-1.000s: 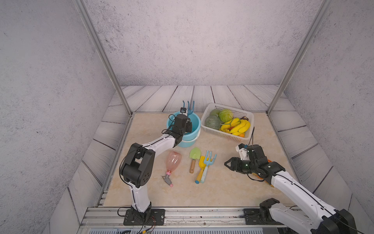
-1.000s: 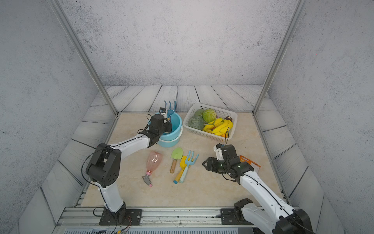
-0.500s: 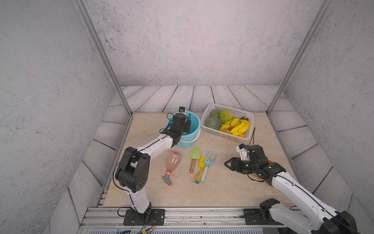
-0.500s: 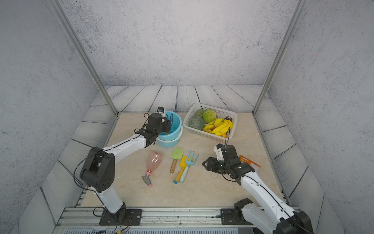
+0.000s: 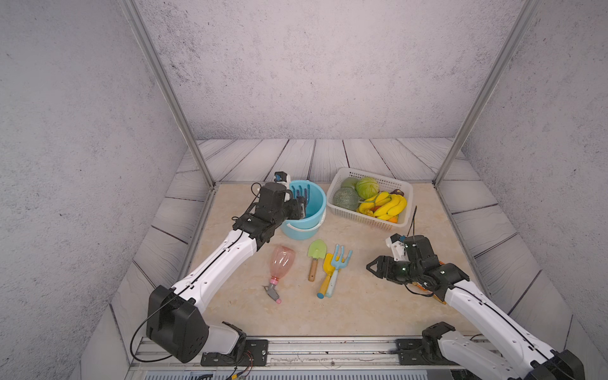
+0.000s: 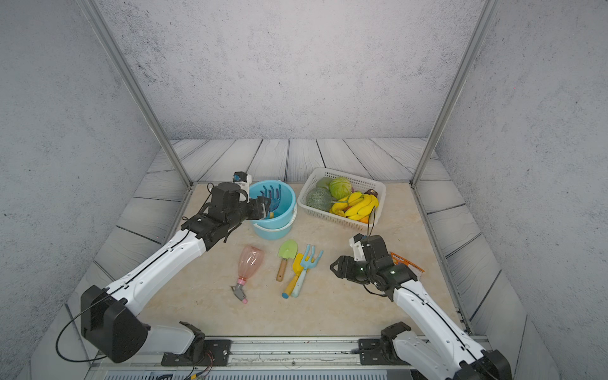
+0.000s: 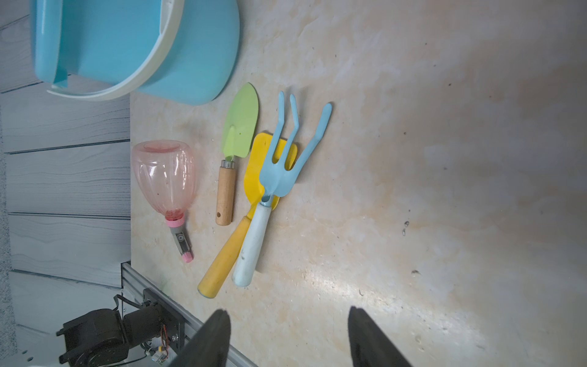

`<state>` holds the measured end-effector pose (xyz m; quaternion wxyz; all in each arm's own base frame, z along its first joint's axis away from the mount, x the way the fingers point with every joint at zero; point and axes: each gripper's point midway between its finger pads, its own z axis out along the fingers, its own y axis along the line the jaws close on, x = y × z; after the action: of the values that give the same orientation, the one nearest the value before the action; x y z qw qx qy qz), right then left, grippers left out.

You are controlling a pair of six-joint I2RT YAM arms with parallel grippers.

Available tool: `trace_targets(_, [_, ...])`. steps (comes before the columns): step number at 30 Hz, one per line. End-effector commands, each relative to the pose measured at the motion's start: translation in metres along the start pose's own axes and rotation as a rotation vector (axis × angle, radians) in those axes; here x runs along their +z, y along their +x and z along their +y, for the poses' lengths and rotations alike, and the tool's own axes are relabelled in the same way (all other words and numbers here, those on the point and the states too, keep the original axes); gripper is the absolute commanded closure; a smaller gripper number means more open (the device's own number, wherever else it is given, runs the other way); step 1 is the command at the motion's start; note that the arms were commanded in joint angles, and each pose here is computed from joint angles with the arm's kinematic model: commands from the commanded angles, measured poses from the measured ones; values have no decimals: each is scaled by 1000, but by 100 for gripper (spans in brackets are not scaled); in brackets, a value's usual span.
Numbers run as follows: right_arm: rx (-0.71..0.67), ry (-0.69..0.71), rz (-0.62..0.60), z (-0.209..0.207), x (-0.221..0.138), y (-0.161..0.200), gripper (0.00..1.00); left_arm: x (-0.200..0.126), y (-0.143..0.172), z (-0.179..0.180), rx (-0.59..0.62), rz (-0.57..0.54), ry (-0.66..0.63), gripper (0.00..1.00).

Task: Organize the gardening tools
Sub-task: Place the gardening tool in the container, then pick up the gardening tool from the center of the board.

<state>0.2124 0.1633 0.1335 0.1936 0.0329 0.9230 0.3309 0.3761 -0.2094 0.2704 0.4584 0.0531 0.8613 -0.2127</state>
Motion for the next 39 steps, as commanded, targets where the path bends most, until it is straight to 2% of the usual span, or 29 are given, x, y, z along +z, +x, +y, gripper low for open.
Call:
trace_targets(1, [0, 27, -20, 2, -11, -2, 35, -9, 61, -13, -30, 197, 55, 27])
trace_targets(5, [9, 47, -28, -3, -13, 0, 34, -20, 106, -30, 23, 283, 73, 27])
trace_targets(10, [17, 32, -20, -5, -10, 5, 34, -27, 154, -41, 53, 377, 72, 34])
trace_targets(16, [24, 22, -12, -6, -6, 7, 36, -25, 193, -55, 99, 458, 64, 42])
trace_targets(23, [38, 15, 4, -9, -1, 12, 36, -7, 219, -73, 169, 540, 48, 51])
trace_targets(31, [45, 20, 13, -14, 2, 17, 36, 21, 237, -90, 254, 595, -1, 52])
trace_targets(39, [45, 24, 14, -16, 3, 18, 37, 45, 252, -85, 321, 654, -86, 54])
